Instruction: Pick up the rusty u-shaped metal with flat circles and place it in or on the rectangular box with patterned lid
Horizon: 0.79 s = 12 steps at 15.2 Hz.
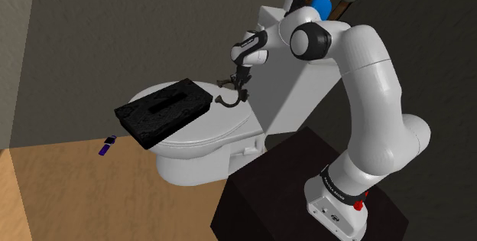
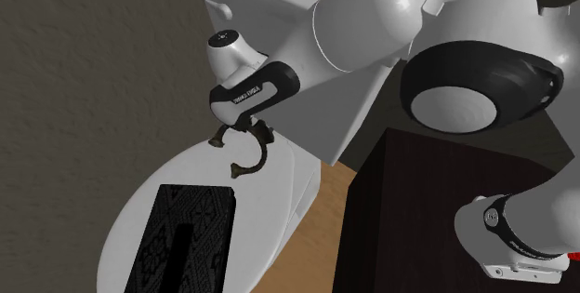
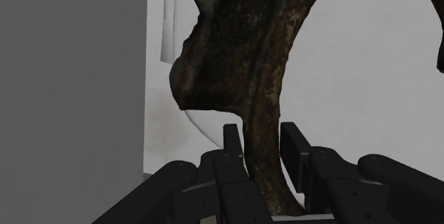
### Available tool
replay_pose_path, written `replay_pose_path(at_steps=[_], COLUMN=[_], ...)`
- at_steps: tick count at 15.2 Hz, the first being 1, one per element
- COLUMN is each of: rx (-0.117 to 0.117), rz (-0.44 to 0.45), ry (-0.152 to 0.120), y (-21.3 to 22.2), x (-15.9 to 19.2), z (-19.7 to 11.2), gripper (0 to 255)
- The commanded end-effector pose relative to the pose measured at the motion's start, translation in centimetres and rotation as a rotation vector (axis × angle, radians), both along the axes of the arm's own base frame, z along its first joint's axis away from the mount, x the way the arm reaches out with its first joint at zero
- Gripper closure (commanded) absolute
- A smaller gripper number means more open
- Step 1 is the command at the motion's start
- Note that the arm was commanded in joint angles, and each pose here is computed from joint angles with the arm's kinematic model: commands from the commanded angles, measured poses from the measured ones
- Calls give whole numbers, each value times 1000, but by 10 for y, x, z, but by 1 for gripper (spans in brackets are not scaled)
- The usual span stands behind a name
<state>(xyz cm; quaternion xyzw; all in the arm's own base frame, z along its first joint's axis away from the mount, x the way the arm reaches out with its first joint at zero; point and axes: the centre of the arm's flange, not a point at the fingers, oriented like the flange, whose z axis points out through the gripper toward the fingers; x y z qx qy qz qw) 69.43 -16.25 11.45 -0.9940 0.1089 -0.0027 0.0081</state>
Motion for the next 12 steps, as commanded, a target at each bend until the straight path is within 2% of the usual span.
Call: replay_pose_path(at_steps=[1,12], rx=[-5,-5], rz=[-8,-8], ry=[-6,-6], y=[-6,-6], x=[1,1], z=[14,72], gripper=[255,255])
